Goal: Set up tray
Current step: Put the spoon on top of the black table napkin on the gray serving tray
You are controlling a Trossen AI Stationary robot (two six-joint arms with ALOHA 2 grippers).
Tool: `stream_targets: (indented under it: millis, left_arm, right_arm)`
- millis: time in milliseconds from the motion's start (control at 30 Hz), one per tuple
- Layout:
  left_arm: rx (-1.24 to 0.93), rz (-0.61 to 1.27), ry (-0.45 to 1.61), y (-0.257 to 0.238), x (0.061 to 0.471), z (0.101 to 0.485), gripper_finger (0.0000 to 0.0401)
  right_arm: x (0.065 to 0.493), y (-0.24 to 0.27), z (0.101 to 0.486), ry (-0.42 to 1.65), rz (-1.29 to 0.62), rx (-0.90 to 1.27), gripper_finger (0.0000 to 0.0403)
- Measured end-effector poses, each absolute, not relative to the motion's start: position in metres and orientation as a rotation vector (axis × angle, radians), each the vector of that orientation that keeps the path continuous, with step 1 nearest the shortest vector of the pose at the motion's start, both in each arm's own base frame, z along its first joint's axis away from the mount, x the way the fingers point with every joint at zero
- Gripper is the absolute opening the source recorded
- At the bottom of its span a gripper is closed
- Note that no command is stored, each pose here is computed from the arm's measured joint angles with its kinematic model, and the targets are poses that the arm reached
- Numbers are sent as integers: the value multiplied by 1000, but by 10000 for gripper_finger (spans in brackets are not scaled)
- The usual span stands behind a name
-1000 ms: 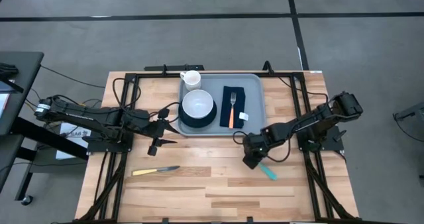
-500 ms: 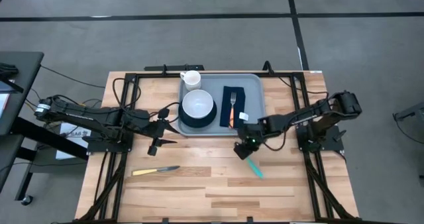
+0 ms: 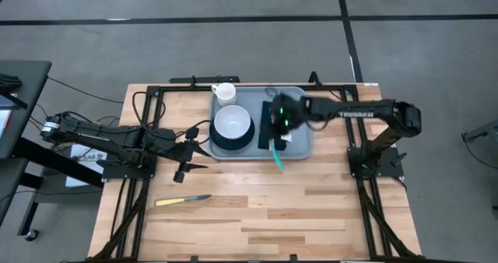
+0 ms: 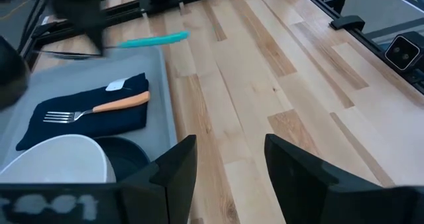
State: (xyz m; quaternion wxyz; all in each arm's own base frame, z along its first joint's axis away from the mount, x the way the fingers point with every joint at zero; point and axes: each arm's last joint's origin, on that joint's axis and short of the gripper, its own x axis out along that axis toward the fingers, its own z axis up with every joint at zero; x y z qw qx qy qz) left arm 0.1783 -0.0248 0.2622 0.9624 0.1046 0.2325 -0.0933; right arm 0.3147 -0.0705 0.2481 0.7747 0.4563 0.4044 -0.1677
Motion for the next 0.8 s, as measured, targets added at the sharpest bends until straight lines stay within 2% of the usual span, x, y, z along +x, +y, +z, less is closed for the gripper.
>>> stream_targets:
  millis: [133, 367, 800]
  left_arm:
    - [216, -190, 471, -25, 178, 262, 167]
    - [211, -188, 471, -25, 178, 262, 167]
    - [124, -166, 478, -25, 178, 262, 167]
  right_arm:
    - [309, -112, 262, 747, -455, 1056, 5]
    - [289, -167, 259, 620, -676, 1141, 6]
    - [318, -179, 195, 732, -735, 1212, 5]
